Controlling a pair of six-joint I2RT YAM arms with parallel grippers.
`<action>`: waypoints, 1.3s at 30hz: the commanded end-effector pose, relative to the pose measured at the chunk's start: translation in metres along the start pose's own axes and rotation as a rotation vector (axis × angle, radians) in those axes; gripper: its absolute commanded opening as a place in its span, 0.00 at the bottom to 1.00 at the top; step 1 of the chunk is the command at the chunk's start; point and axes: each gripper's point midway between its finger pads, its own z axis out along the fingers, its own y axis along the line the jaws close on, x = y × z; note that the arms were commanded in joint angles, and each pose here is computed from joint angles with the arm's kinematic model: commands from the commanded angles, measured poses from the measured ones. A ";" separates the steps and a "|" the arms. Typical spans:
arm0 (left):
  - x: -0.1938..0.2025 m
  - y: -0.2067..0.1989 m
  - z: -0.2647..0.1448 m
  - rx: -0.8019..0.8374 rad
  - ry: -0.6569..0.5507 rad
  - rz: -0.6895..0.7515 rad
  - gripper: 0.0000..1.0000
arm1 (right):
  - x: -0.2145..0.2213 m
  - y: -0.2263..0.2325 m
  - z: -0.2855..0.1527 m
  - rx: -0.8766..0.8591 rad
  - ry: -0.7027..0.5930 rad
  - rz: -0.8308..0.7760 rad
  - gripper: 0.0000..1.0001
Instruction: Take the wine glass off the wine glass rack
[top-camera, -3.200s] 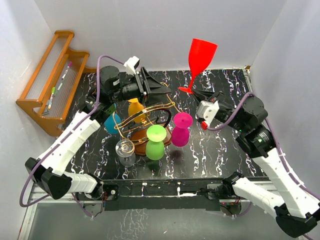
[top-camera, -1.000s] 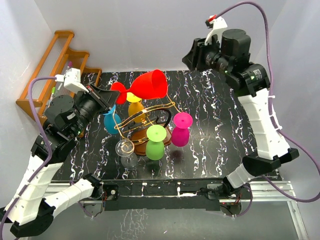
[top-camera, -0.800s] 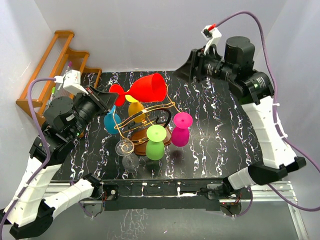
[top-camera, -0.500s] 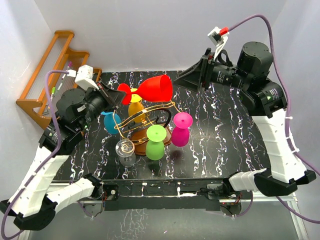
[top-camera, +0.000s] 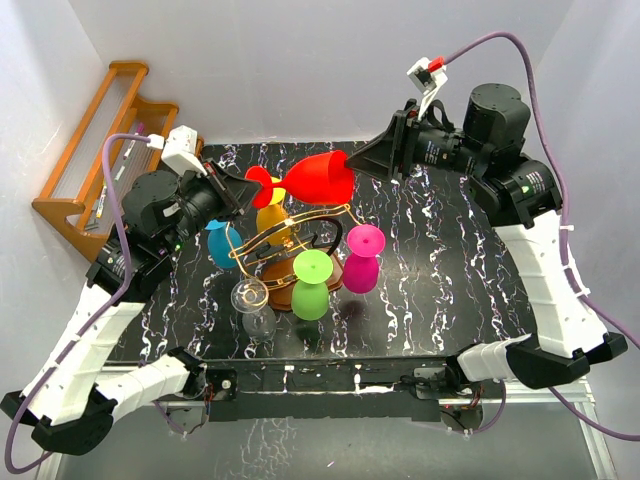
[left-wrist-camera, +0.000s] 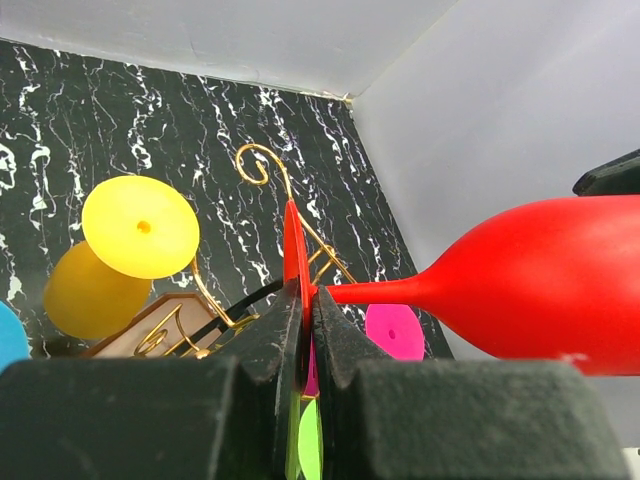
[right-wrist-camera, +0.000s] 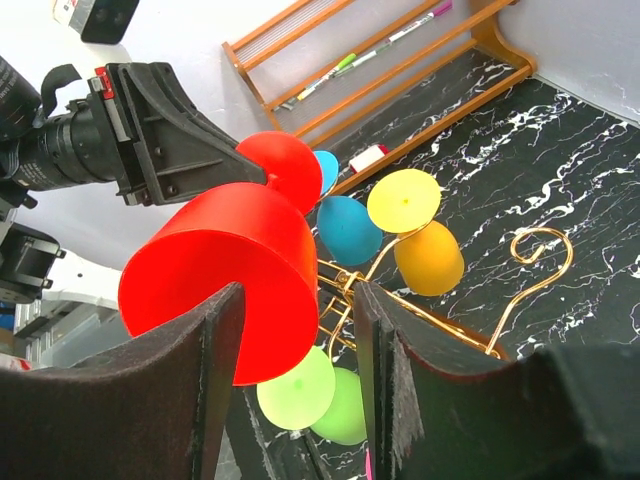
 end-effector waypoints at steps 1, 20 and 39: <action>-0.020 -0.021 -0.006 0.078 -0.055 -0.016 0.00 | -0.005 -0.004 0.003 0.000 -0.022 -0.031 0.49; -0.015 -0.028 0.013 0.093 -0.002 -0.001 0.10 | 0.001 -0.014 0.017 0.024 0.005 0.011 0.08; -0.033 0.026 -0.021 -0.180 -0.104 0.084 0.66 | -0.066 -0.189 -0.035 0.864 -0.206 0.037 0.08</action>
